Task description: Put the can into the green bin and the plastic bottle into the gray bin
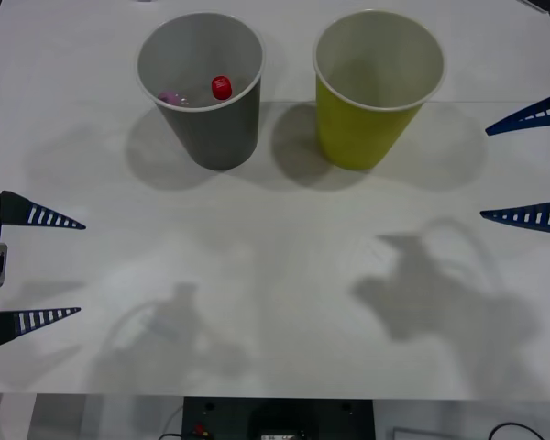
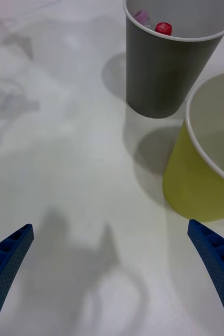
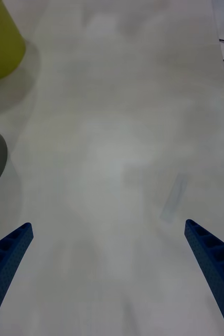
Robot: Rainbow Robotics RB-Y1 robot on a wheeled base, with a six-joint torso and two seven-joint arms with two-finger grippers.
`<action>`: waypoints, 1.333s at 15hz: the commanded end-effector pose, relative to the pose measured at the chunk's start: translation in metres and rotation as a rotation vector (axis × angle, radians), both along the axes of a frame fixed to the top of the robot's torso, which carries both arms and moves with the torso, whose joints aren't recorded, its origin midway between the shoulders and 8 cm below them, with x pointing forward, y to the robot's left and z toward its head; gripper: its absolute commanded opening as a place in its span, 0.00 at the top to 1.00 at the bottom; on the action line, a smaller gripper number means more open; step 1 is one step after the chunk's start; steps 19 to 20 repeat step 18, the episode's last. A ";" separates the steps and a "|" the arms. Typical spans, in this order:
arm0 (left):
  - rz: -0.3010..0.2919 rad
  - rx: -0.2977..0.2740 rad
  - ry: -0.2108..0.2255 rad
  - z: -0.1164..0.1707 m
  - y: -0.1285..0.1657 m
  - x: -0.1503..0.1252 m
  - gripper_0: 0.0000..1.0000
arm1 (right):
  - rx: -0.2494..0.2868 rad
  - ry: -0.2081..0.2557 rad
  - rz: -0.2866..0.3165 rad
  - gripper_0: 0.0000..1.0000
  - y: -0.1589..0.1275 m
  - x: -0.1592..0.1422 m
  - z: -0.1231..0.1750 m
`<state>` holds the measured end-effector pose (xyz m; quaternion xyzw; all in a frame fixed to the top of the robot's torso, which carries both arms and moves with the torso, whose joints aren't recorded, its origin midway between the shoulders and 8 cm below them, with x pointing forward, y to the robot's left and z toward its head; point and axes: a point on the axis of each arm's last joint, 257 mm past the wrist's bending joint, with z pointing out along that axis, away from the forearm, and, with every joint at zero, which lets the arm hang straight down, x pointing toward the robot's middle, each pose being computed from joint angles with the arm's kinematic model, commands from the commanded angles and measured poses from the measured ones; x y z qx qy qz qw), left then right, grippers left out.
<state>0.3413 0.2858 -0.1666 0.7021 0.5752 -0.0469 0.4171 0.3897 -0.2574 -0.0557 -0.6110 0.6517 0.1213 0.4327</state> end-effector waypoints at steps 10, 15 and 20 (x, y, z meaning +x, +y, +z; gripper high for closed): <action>0.000 0.000 0.000 0.000 0.000 0.000 0.00 | -0.047 -0.010 0.072 0.00 -0.037 -0.059 -0.074; 0.000 0.000 0.000 0.000 0.000 0.000 0.00 | -0.062 0.004 0.057 0.00 -0.044 -0.072 -0.081; 0.000 0.000 0.000 0.000 0.000 0.000 0.00 | -0.057 0.005 0.044 0.00 -0.047 -0.070 -0.082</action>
